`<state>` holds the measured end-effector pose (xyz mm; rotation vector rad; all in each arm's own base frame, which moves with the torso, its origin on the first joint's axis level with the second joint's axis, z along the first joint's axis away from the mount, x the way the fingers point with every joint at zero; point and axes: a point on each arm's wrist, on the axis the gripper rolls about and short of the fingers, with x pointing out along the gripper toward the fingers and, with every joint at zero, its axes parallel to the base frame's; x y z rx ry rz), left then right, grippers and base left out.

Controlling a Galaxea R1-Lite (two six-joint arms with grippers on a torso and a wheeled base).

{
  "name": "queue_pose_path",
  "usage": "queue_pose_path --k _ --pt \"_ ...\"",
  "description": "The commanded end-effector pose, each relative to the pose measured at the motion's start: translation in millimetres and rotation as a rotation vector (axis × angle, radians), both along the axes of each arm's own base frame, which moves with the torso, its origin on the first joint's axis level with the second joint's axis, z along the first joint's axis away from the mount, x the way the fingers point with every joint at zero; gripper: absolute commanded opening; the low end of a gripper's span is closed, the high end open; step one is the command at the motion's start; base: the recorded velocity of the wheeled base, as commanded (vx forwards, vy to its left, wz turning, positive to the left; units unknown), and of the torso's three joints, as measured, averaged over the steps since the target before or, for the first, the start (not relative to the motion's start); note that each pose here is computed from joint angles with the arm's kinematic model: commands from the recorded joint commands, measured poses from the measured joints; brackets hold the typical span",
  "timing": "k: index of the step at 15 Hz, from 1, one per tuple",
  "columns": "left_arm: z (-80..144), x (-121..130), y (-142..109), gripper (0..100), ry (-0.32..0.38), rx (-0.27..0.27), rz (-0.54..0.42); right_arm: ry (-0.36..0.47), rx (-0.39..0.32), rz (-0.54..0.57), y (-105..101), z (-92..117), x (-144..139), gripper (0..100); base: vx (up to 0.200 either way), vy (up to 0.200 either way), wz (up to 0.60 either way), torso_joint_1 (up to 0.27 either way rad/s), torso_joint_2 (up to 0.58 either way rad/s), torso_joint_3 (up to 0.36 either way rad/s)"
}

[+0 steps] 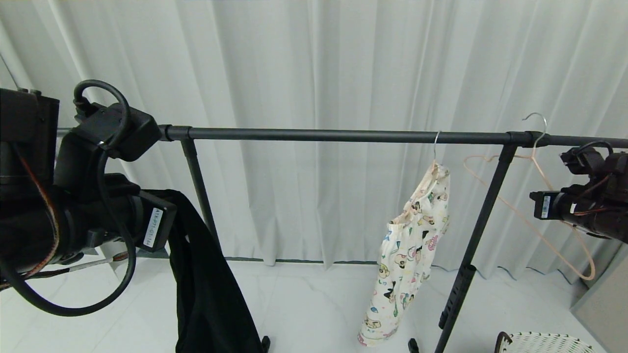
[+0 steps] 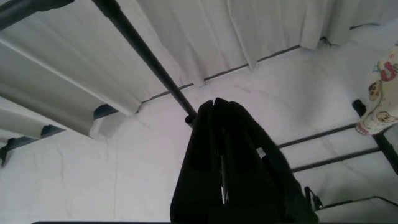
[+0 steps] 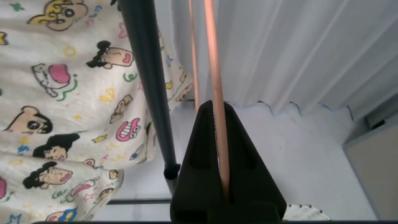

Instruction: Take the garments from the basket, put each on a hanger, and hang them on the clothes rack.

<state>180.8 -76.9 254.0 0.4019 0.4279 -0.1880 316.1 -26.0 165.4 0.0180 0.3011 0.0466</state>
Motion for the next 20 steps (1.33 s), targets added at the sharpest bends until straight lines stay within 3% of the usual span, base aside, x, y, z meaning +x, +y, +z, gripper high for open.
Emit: queue_pose_path --k 1,4,8,9,13,20 --pt "-2.0 0.2 0.3 0 -0.009 0.004 0.014 -0.038 0.002 -0.006 0.2 11.6 -18.1 0 0.000 0.000 0.00 0.000 0.00 0.000" --pt "-3.7 0.2 0.7 0 -0.010 0.015 0.031 -0.065 -0.001 -0.015 0.1 20.9 -43.5 0 0.000 0.000 0.00 0.000 0.00 0.000" --pt "-6.0 -1.1 2.3 0 -0.011 0.037 0.065 -0.076 -0.004 -0.013 4.0 22.5 -79.6 0 -0.200 0.000 0.00 0.006 0.00 0.006" --pt "-5.4 -5.2 4.2 0 -0.018 0.033 0.065 -0.074 -0.004 -0.013 6.4 19.2 -101.8 0 -0.200 0.000 0.00 0.002 0.00 0.002" --pt "-4.3 -12.3 7.5 0 -0.030 0.027 0.066 -0.087 -0.008 -0.008 11.6 20.0 -146.2 0 -0.200 0.000 0.00 -0.002 0.00 0.005" --pt "-9.5 -22.3 12.1 0 -0.026 0.028 0.064 -0.052 0.009 0.104 28.4 29.3 -228.6 0 -0.200 0.000 0.00 0.000 0.00 0.004"
